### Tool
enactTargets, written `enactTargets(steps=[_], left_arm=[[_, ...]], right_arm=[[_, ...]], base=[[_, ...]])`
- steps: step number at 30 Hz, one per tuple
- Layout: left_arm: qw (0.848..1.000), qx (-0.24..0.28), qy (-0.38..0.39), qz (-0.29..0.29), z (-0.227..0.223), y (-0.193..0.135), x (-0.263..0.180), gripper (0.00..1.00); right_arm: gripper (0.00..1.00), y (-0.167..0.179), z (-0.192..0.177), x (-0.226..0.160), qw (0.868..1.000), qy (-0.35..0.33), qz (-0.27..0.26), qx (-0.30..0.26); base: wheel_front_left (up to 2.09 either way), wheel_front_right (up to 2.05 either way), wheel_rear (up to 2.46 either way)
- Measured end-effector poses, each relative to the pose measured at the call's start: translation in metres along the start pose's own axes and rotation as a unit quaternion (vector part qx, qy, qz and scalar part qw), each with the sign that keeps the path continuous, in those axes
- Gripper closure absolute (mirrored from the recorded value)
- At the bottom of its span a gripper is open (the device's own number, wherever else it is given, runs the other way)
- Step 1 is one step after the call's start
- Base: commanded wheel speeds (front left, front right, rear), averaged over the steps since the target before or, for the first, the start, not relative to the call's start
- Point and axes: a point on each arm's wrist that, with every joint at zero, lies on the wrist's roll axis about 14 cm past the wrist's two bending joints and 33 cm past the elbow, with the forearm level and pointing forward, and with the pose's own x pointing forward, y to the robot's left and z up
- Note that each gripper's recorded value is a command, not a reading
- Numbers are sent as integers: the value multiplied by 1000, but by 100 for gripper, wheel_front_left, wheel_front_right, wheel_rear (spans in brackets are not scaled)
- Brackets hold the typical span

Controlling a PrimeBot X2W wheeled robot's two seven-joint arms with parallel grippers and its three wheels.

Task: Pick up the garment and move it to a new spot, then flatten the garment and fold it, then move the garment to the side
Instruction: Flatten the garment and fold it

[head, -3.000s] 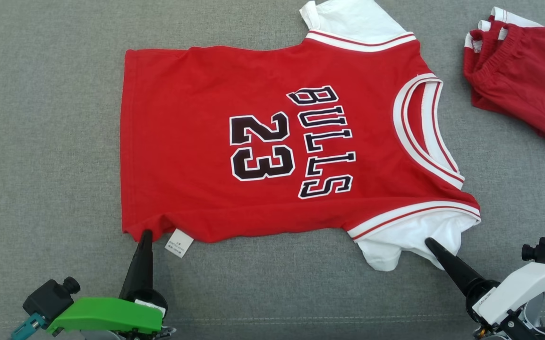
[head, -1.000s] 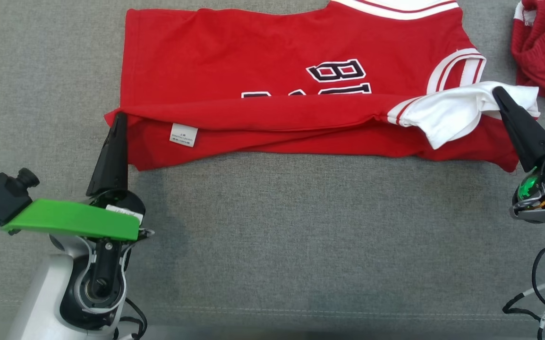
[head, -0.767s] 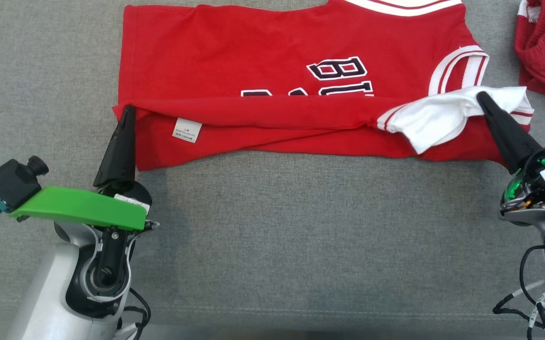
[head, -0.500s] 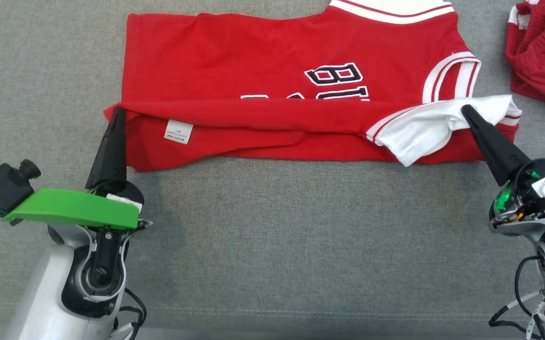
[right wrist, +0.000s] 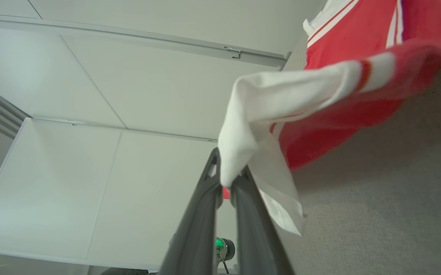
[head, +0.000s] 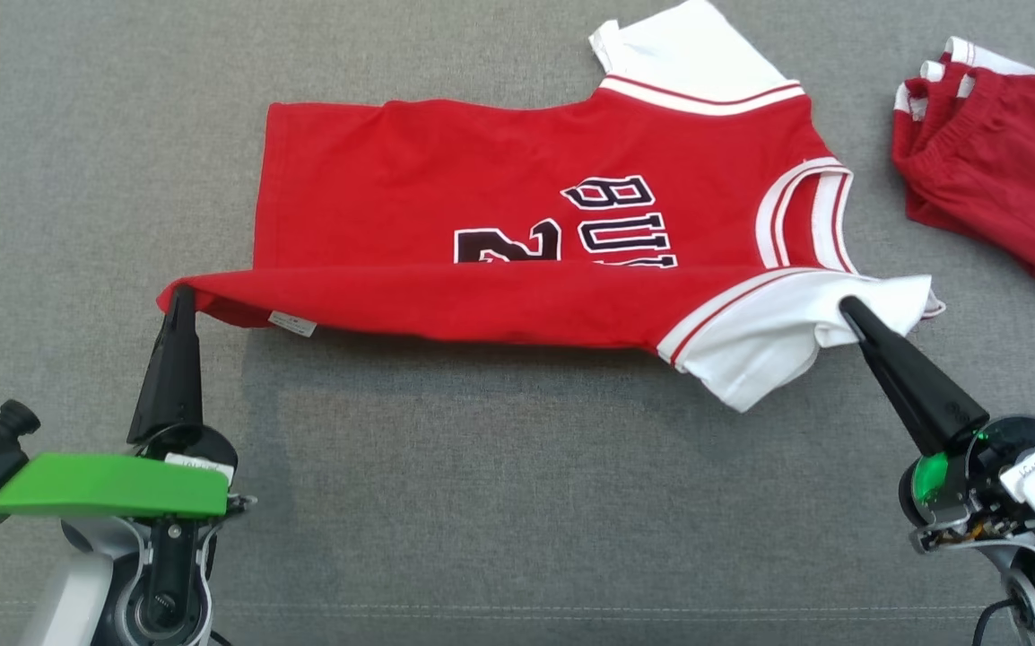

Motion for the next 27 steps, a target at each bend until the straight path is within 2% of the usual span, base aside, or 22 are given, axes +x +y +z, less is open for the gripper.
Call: enactTargets(steps=[7, 13, 27], left_arm=[[1000, -5, -12, -9, 10, -12, -26, 100], [1000, -20, 2, -14, 1, -19, -34, 100], [1000, -20, 15, -6, -5, -12, -24, 100]], right_arm=[[100, 14, -17, -31, 1000, -4, 4, 10], [100, 14, -11, -50, 999, -32, -9, 11], [100, -9, 7, -43, 997, -55, -47, 35]], base=[[0, 0, 0], [0, 0, 0], [0, 0, 0]])
